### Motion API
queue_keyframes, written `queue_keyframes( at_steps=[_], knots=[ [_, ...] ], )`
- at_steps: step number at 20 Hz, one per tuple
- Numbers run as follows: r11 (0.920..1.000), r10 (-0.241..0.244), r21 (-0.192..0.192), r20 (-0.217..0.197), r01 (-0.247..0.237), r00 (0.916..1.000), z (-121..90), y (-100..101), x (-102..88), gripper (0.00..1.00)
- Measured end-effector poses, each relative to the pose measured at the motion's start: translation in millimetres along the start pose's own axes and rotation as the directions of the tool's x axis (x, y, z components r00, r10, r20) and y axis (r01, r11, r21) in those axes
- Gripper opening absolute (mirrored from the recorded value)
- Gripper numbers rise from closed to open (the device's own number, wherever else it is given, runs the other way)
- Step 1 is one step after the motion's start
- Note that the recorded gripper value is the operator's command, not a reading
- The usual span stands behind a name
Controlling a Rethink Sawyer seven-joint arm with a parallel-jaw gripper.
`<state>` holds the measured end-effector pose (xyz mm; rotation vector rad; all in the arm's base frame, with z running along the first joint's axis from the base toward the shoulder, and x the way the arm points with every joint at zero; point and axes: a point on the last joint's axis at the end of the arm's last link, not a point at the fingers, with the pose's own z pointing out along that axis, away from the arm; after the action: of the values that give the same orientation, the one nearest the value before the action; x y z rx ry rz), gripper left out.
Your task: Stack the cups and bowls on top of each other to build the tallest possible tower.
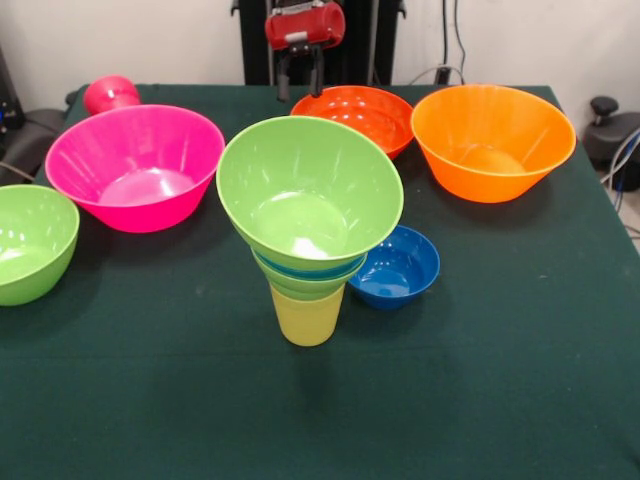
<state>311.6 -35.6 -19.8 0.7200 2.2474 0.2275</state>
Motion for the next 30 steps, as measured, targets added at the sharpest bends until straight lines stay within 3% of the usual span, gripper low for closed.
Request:
queue_keyframes(
  at_steps=[10, 30],
  knots=[
    [0.9996, -0.006, 0.027, -0.044, 0.007, 0.9990, 1, -6, 5.4, 1.00],
    [0.9998, -0.009, 0.016, -0.062, 0.010, 0.9981, 8, -9, 12.1, 1.00]
  ],
)
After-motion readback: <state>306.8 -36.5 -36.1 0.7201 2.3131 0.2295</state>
